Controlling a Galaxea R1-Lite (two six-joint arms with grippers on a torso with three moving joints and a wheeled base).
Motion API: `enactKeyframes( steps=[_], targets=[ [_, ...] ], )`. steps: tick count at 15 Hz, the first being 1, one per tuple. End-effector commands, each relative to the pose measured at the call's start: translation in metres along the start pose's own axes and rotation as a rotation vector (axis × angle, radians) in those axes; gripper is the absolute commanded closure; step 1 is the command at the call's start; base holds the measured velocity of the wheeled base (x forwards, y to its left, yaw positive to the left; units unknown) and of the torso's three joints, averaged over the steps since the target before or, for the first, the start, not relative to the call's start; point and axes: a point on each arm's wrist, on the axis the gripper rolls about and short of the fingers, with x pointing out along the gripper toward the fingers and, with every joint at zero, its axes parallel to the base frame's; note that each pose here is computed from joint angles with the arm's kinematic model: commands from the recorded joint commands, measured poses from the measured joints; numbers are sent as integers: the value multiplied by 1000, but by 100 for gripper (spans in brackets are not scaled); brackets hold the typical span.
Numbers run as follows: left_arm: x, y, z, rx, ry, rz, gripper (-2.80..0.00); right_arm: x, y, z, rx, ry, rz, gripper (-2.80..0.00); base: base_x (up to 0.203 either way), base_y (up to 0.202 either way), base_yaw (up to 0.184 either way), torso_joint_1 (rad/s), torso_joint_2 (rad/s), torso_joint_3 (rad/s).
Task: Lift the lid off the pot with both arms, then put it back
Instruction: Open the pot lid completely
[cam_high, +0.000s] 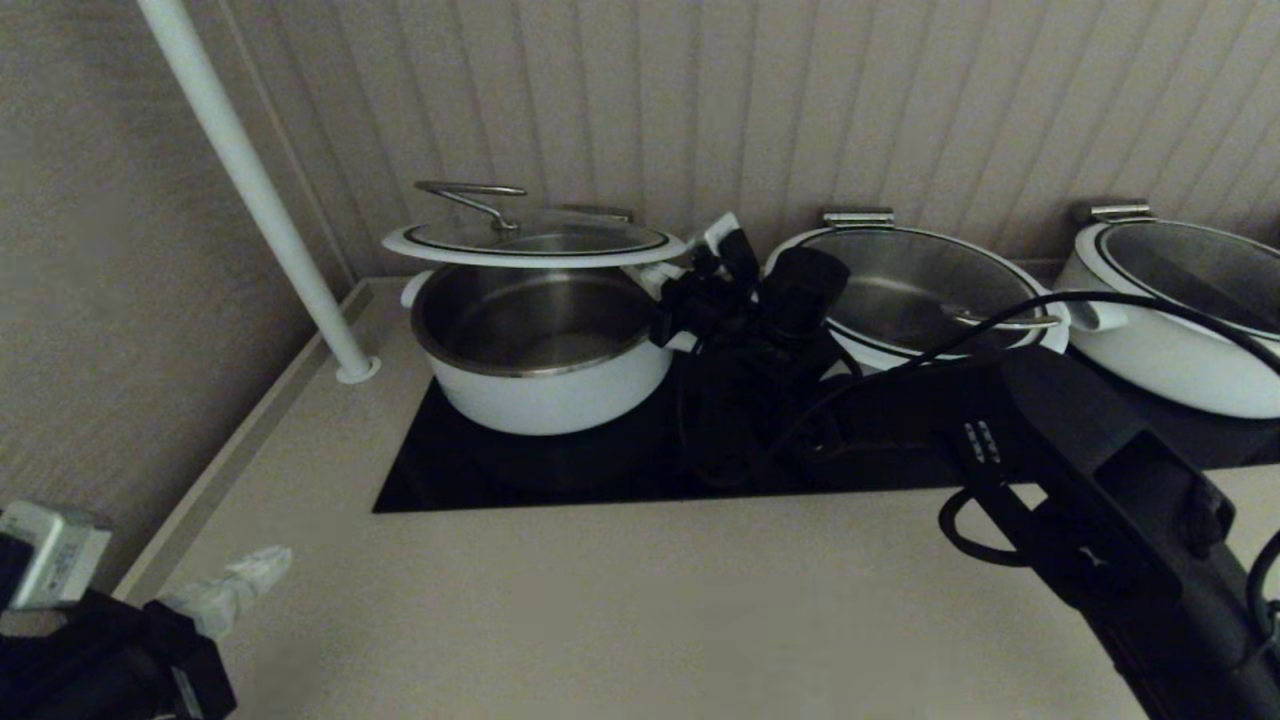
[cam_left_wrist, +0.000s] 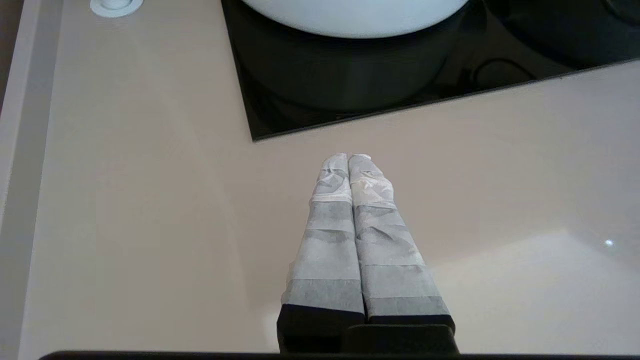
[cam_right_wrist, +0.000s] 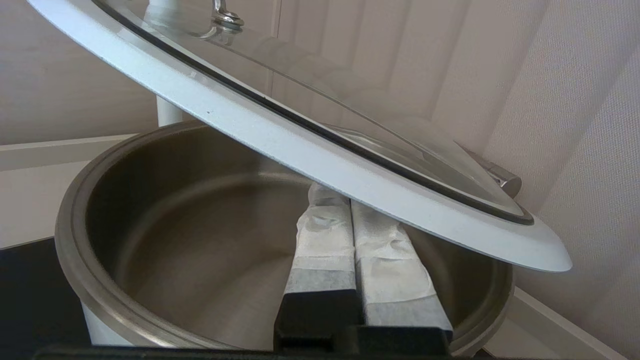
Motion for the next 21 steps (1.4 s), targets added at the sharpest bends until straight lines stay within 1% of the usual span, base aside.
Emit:
enactKeyframes(
  steps=[1, 12, 21],
  targets=[
    [-4, -1, 1, 3, -26, 0, 0, 0, 0, 1, -5, -9, 1, 0, 0, 0, 0, 0, 0, 0],
    [-18, -4, 7, 21, -114, 5, 0, 2, -2, 6, -18, -11, -1, 0, 0, 0, 0, 0, 0, 0],
    [-41, -9, 0, 29, -121, 9, 0, 2, -4, 7, -21, -15, -3, 0, 0, 0, 0, 0, 0, 0]
  ],
)
